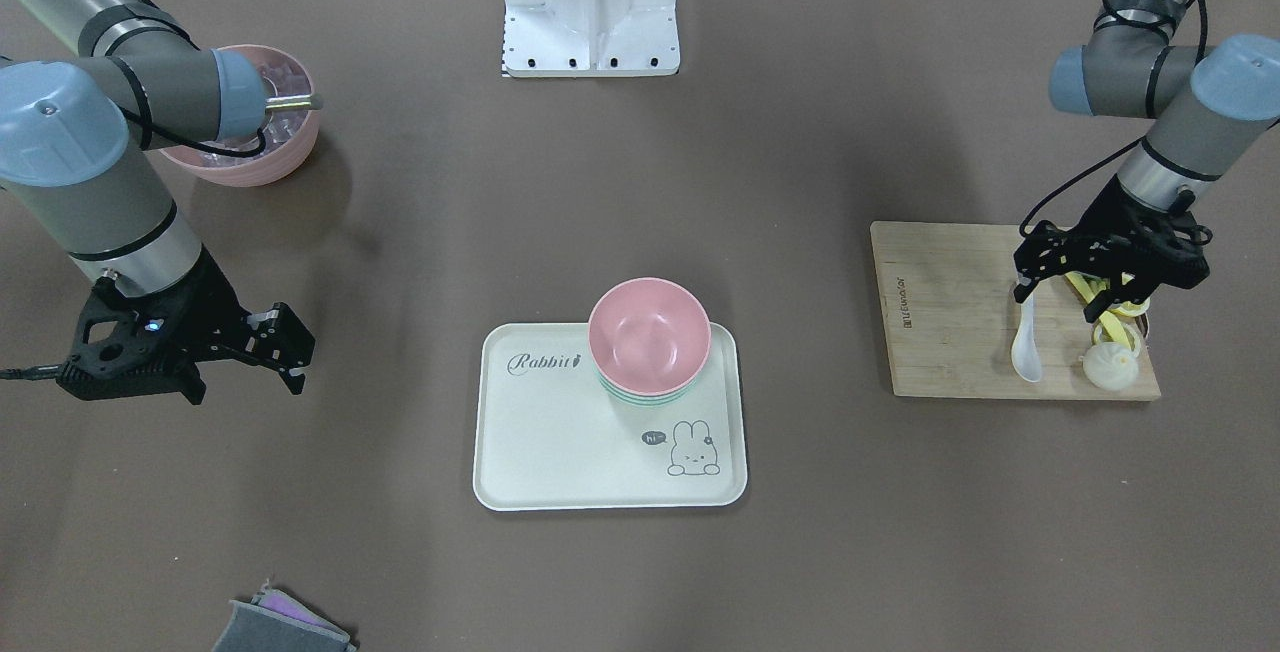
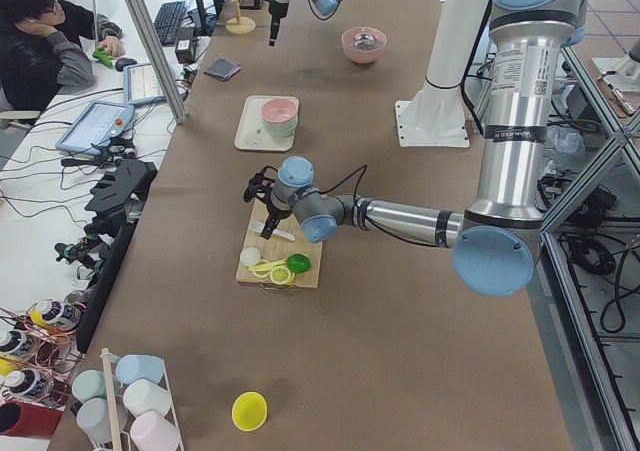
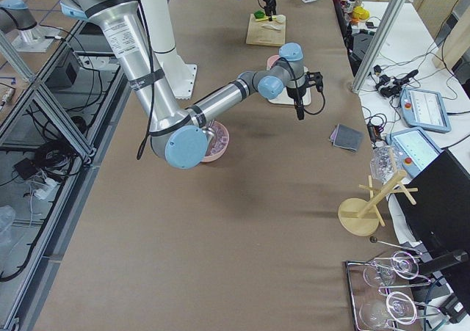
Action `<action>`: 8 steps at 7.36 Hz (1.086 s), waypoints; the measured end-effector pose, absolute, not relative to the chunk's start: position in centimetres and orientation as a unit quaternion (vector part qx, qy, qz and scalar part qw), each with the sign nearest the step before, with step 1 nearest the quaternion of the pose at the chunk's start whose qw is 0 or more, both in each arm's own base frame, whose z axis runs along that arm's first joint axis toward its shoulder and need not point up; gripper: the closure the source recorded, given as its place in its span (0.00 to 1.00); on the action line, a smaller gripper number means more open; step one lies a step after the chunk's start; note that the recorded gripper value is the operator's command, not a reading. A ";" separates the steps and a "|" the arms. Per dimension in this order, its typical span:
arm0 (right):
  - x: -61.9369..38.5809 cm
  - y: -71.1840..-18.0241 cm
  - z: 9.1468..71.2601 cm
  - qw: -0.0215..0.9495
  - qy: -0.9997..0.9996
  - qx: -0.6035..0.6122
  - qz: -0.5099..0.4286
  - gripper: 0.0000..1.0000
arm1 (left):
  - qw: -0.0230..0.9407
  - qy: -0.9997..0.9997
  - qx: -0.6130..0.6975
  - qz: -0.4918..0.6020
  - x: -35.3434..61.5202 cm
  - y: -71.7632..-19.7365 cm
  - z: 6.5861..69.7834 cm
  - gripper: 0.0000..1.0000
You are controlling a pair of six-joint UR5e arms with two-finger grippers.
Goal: Stack pink bowl on green and place spoon
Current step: 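Withdraw the right gripper while the left gripper reaches to the white spoon, then close the left gripper on the white spoon handle on the board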
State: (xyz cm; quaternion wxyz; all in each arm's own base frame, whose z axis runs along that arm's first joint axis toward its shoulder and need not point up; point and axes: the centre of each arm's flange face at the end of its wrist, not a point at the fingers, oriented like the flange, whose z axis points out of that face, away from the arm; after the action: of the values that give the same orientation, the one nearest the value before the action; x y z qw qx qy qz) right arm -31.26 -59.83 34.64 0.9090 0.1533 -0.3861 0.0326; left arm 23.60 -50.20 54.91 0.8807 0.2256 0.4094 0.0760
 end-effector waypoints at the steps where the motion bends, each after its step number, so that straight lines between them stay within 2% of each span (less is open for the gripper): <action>1: -30.9 -59.8 35.1 0.910 -0.384 0.152 0.032 0.00 | 0.882 0.406 0.225 0.079 24.3 -50.0 55.2 0.42; 6: -29.8 -59.1 36.6 0.913 -0.379 0.149 0.036 0.00 | 0.886 0.401 0.214 0.091 25.9 -49.2 56.5 0.46; 8: -29.8 -59.1 36.5 0.912 -0.379 0.149 0.036 0.00 | 0.885 0.403 0.215 0.091 26.0 -49.2 56.9 0.63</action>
State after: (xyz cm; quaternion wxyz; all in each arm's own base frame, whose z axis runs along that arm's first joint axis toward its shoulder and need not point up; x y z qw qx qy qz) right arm -29.77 -59.09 36.55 0.9124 0.1490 -0.3795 0.0359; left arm 25.97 -49.16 56.86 0.8847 0.2152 0.4033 0.0914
